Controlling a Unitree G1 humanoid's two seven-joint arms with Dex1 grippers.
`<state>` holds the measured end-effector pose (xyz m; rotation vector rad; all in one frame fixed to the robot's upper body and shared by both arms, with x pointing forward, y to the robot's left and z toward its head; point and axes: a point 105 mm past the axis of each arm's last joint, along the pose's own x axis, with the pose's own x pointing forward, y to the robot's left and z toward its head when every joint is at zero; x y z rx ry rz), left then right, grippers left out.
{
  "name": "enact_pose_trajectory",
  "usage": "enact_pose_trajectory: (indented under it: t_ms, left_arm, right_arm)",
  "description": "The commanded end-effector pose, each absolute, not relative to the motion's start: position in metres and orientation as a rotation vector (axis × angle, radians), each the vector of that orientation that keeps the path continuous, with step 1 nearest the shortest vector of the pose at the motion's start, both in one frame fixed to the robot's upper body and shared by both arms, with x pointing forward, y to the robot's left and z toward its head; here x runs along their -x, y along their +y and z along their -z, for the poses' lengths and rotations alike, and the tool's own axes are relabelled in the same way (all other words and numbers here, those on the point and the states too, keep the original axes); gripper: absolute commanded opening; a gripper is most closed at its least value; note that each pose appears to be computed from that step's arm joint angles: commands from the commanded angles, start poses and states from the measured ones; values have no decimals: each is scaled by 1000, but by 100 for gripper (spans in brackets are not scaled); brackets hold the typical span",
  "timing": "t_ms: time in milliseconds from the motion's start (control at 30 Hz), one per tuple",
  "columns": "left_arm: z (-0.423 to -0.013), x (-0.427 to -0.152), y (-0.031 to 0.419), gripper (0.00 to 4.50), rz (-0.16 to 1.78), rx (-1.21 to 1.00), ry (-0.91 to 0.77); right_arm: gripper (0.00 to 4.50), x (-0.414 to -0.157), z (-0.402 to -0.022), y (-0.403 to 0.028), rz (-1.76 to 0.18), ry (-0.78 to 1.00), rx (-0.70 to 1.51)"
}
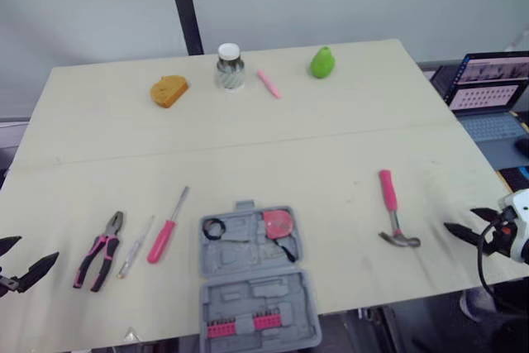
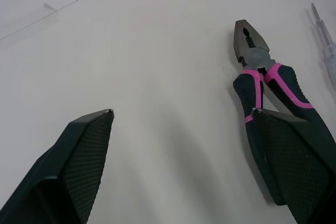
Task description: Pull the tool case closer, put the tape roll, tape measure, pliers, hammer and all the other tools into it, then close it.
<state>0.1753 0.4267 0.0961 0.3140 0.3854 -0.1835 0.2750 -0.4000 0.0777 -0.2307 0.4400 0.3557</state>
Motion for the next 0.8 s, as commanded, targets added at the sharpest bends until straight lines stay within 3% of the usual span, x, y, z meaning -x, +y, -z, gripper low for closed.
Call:
enact_pose_trajectory:
  t_ms: [33,467,700,800]
  left_arm:
    - [-96,-170,433,450,159,-322,391]
    - [-97,-170,438,450,125,-331,375]
    - [-95,-172,426,450,167,-325,366]
    - [-91,-176,413,450,203,-313,360]
  right_arm:
    - [437,-279,-86,-401,-367,421,256]
    - [437,-291,-95,-387,-422,375,245]
    - [437,-296,-110,-360,-534,322,237]
    - [437,-299,-120,-325,-651,278,216]
